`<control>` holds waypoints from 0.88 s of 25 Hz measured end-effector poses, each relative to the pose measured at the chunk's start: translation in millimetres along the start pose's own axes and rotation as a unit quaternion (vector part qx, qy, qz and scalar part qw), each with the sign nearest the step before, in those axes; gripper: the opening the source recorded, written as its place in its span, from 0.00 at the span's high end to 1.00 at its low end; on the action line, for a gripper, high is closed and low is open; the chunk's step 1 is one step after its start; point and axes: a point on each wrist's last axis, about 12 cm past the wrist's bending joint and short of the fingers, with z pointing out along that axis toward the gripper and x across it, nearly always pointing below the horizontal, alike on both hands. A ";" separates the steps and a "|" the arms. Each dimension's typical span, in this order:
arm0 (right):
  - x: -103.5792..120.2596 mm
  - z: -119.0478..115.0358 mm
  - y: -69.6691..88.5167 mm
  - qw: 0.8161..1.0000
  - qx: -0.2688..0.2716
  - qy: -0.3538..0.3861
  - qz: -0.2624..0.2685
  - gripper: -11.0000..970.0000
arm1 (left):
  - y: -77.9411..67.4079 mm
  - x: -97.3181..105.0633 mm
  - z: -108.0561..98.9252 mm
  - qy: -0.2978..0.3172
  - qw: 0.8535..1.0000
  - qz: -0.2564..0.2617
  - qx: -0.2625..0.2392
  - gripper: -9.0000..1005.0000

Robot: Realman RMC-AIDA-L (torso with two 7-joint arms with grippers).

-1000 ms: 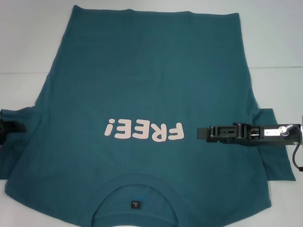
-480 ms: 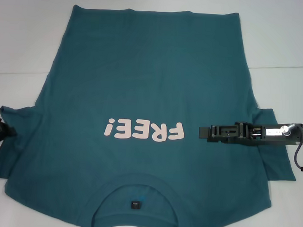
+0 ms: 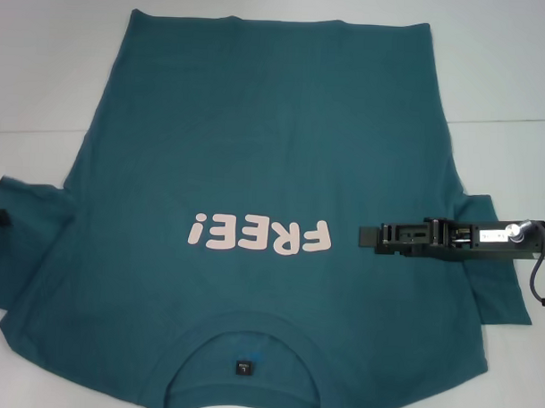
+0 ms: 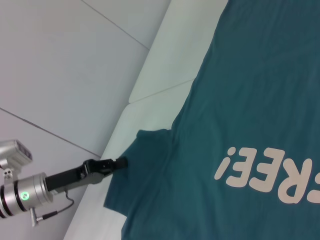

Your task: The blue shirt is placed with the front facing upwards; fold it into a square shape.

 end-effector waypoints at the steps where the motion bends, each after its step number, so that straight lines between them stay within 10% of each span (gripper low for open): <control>1: 0.0 0.0 0.0 1.000 0.000 0.000 0.000 0.38 | -1.5 -3.8 -0.3 0.000 1.000 0.010 -0.004 0.98; 22: -0.1 0.4 0.4 1.000 -0.001 0.001 0.001 0.38 | -37.0 -34.2 -14.6 0.032 0.997 0.068 0.000 0.98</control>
